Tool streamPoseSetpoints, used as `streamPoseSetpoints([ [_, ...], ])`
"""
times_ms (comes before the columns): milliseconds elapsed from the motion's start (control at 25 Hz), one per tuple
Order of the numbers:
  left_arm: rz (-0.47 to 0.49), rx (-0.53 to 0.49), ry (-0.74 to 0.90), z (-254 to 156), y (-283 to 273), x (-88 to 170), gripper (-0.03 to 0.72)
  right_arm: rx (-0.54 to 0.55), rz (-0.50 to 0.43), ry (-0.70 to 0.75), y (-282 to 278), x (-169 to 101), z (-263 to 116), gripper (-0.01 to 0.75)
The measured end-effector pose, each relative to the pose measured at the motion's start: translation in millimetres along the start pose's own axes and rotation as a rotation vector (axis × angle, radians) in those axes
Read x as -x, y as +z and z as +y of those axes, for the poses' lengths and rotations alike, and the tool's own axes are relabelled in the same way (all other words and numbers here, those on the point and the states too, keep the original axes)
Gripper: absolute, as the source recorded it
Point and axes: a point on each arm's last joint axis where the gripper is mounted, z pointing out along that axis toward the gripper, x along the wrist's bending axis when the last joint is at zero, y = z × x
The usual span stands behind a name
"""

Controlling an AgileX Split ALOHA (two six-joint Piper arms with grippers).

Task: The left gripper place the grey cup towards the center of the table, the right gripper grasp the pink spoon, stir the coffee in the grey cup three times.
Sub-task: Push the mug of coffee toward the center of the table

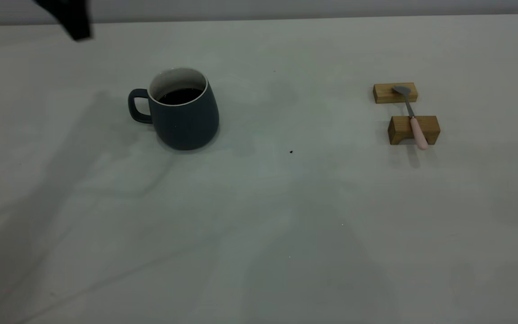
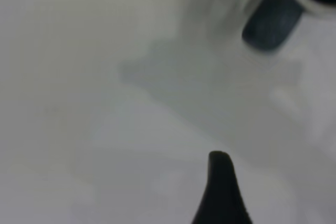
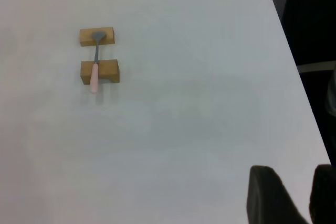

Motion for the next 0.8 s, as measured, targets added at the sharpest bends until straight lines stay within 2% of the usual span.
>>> streamPoseSetpoints([
  [240, -0.031, -0.016, 0.151, 36.4, 40.1, 8.3, 0.608, 0.000, 0.000, 0.000, 0.0, 0.0, 0.0, 0.238],
  [800, -0.104, -0.063, 0.240, 39.6, 97.1, 19.6, 0.594, 0.000, 0.000, 0.000, 0.0, 0.0, 0.0, 0.238],
])
